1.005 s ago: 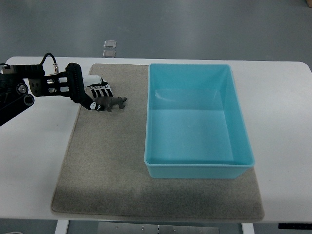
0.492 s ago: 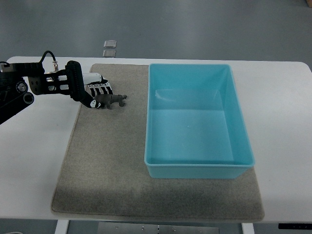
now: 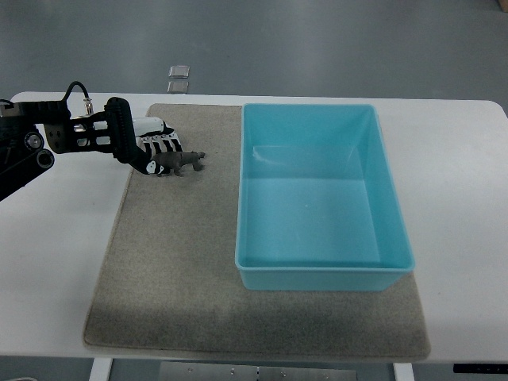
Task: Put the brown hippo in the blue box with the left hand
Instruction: 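Lift the hippo with the left hand and carry it over the blue box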
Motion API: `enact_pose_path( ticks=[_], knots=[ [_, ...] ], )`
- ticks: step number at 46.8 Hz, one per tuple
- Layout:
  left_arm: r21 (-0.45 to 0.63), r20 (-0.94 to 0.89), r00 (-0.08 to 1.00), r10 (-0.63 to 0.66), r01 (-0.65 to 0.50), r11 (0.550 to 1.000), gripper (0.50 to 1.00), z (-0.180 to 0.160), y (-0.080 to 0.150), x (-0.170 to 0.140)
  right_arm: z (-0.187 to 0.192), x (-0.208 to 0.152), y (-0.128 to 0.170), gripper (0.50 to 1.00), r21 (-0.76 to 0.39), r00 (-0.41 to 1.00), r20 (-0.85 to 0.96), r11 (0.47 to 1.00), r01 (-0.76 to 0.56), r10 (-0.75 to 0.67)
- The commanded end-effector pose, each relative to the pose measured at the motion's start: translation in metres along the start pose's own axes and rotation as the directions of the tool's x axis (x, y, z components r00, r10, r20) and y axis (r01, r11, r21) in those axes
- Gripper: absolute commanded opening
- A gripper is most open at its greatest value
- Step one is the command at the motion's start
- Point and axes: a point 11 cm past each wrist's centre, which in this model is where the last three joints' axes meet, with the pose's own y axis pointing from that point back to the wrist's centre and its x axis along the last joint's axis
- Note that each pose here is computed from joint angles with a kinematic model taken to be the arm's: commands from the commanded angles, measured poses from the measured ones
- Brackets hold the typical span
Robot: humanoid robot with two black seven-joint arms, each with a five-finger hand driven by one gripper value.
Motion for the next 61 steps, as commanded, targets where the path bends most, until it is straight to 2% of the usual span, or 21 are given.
enact_pose_path(
  ticks=[1, 14, 21, 28, 36, 46, 57, 61],
  knots=[
    [-0.002, -0.003, 1.000, 0.022, -0.022, 1.000, 0.500, 0.000, 0.000, 0.002, 0.000, 0.000, 0.000, 0.936, 0.000, 1.000, 0.000, 1.000, 0.000, 0.000],
    [-0.019, -0.002, 0.998, 0.066, -0.066, 0.998, 0.500, 0.002, 0.003, 0.011, 0.000, 0.000, 0.000, 0.936, 0.000, 1.000, 0.000, 1.000, 0.000, 0.000],
    [-0.041, 0.016, 0.996, 0.088, -0.087, 0.995, 0.500, 0.011, 0.006, 0.026, 0.000, 0.000, 0.000, 0.936, 0.000, 1.000, 0.000, 1.000, 0.000, 0.000],
    [-0.062, 0.057, 0.990, 0.131, -0.127, 0.990, 0.500, 0.024, 0.020, 0.057, 0.000, 0.000, 0.000, 0.936, 0.000, 1.000, 0.000, 1.000, 0.000, 0.000],
    [-0.095, 0.084, 0.985, 0.148, -0.140, 0.986, 0.500, 0.043, 0.026, 0.080, 0.000, 0.000, 0.000, 0.936, 0.000, 1.000, 0.000, 1.000, 0.000, 0.000],
    [-0.181, 0.129, 0.981, 0.147, -0.122, 0.976, 0.500, 0.086, 0.026, 0.098, 0.000, 0.000, 0.000, 0.936, 0.000, 1.000, 0.000, 1.000, 0.000, 0.000],
    [-0.308, 0.173, 0.979, 0.111, -0.053, 0.950, 0.500, 0.156, -0.003, 0.088, 0.000, 0.000, 0.000, 0.936, 0.000, 1.000, 0.000, 1.000, 0.000, 0.000],
    [-0.342, 0.189, 0.978, 0.085, -0.016, 0.940, 0.500, 0.181, -0.019, 0.073, 0.000, 0.000, 0.000, 0.936, 0.000, 1.000, 0.000, 1.000, 0.000, 0.000]
  ],
)
